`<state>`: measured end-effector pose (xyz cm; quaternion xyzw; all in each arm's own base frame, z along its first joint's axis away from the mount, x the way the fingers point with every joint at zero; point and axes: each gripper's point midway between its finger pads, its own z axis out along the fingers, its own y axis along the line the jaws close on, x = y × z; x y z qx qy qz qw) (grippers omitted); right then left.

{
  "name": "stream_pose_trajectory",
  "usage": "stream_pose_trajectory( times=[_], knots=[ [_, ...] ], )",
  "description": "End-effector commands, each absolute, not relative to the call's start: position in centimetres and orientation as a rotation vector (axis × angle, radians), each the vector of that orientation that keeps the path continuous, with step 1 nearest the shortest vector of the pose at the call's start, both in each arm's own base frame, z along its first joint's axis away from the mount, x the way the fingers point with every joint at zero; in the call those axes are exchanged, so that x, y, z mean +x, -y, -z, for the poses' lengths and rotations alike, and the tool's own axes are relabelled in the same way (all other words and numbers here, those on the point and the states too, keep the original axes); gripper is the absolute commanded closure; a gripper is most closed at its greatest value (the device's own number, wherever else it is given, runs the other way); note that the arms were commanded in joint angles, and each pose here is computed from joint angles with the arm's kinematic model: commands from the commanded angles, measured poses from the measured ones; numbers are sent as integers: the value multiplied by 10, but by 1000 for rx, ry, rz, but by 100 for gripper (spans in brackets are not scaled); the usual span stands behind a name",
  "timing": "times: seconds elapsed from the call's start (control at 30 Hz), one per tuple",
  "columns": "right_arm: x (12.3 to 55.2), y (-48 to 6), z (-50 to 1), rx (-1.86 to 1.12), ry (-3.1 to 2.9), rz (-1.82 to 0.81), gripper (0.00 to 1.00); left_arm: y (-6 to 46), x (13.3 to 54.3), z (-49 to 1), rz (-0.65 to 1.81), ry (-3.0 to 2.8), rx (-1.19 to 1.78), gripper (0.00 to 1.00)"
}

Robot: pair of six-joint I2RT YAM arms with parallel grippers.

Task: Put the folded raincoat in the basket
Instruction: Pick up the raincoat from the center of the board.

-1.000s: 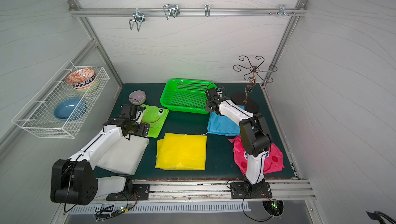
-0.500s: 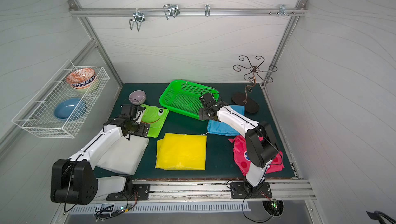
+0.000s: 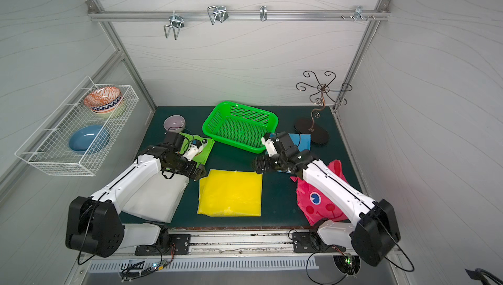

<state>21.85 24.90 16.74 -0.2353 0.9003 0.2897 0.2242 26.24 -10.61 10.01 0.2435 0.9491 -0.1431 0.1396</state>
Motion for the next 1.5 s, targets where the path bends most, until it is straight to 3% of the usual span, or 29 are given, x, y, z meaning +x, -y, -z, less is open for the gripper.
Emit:
stream_pose_trajectory(
  times=[0.0, 0.07, 0.2, 0.6, 0.8, 1.03, 1.47],
  knots=[
    [180, -257, -138, -817, -2495, -899, 2, 120, 244, -87, 518, -2827, 792, 3],
    [173, -256, -126, -743, -2561, -1002, 4, 126, 240, -79, 568, -2860, 787, 5],
    [166, -253, -98, -590, -2712, -1278, 28, 133, 231, -68, 567, -2898, 821, 6],
    [188, -234, -43, -421, -2821, -1243, 33, 96, 229, -44, 209, -3062, 847, 5],
    [187, -232, -40, -426, -2820, -1223, 38, 123, 224, -40, 434, -3139, 870, 7],
    [187, -221, -50, -447, -2787, -1121, 37, 145, 223, -29, 620, -3212, 818, 20],
    [209, -216, -97, -638, -2635, -762, 35, 155, 251, -32, 604, -3065, 765, 96]
  ],
)
